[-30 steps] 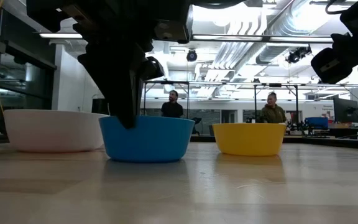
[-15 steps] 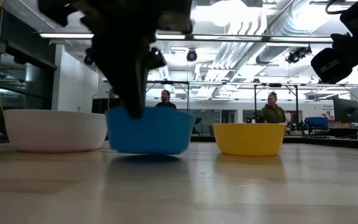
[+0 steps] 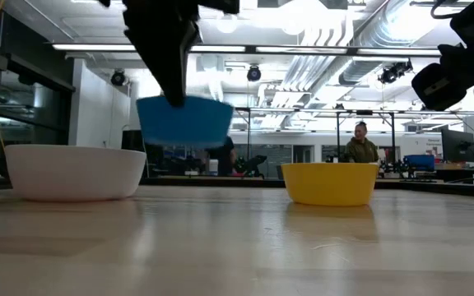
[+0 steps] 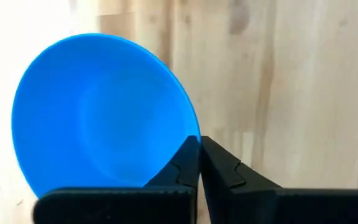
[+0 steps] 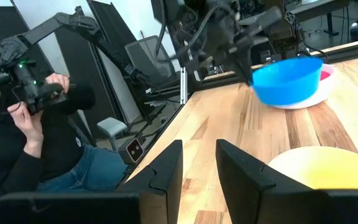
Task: Nest bowls inside each other
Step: Stack the blue bowl on the pink bowl, then stack the violet bowl on the blue bowl
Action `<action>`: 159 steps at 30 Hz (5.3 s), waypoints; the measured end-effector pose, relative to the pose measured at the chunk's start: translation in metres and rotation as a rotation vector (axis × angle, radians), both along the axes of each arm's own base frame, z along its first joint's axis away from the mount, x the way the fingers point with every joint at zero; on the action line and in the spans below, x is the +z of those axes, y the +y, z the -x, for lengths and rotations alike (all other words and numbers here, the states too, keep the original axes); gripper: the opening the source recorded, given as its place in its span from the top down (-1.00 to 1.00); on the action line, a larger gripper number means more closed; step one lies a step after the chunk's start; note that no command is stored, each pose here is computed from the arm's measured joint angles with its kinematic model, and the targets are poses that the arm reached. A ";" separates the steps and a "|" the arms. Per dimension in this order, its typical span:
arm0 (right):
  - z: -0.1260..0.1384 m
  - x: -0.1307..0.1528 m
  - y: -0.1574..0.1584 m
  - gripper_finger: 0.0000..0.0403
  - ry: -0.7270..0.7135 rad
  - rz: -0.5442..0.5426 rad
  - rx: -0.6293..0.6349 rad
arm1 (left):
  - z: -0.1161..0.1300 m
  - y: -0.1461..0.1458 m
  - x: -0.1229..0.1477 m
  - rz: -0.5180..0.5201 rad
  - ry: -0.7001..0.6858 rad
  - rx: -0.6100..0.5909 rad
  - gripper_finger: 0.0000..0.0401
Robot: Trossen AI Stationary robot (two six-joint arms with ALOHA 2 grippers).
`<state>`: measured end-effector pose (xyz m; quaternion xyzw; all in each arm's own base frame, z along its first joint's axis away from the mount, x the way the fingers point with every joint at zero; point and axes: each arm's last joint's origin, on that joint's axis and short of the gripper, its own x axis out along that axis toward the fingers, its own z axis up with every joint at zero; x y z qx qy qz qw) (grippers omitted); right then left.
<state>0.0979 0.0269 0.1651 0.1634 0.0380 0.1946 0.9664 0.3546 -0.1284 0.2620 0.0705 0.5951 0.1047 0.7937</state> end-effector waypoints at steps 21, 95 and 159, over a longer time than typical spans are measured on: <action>0.000 0.000 0.000 0.55 0.000 0.000 0.001 | 0.065 0.026 0.005 0.036 -0.118 0.212 1.00; 0.000 0.000 0.000 0.55 0.000 0.000 0.000 | 0.129 0.050 -0.002 0.169 -0.213 0.316 0.83; 0.000 0.000 0.000 0.55 0.000 0.000 0.001 | 0.180 0.071 0.074 0.184 -0.607 -0.055 0.83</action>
